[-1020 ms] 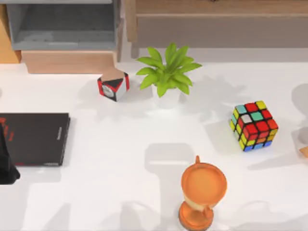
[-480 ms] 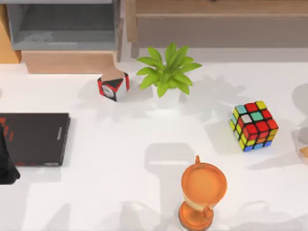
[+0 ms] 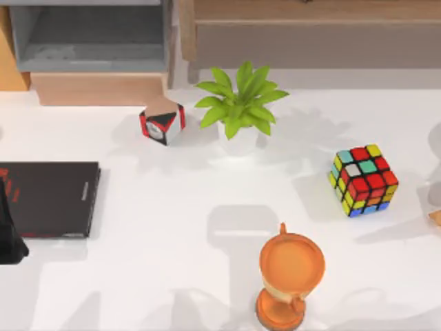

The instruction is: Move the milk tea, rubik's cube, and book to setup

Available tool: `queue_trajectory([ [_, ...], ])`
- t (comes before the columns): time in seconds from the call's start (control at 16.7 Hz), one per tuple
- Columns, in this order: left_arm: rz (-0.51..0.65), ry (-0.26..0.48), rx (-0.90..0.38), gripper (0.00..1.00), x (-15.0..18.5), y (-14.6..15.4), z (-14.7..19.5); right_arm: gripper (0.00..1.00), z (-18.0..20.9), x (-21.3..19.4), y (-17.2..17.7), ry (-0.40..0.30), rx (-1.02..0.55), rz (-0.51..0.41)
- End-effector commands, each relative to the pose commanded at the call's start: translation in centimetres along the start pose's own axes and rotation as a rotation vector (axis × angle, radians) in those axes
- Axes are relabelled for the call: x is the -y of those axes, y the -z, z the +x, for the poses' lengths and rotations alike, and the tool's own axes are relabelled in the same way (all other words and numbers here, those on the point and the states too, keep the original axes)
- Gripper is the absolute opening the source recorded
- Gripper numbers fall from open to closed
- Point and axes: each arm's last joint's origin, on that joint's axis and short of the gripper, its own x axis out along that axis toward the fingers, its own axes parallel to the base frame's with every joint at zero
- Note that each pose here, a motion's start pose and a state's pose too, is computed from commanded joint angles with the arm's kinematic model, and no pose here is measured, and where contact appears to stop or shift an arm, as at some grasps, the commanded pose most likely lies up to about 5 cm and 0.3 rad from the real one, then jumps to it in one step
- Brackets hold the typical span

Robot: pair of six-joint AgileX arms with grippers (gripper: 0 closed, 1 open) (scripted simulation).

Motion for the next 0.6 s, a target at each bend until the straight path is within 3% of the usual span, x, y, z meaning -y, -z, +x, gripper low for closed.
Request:
queue_trajectory([
  [0.42, 0.0, 0.0, 0.0, 1.0, 0.0, 0.0, 0.0, 1.0, 0.0, 0.0, -0.1, -0.002, 0.005, -0.003],
  [0.6, 0.0, 0.0, 0.0, 1.0, 0.0, 0.0, 0.0, 1.0, 0.6, 0.5, -2.0, -0.036, 0.103, -0.06],
])
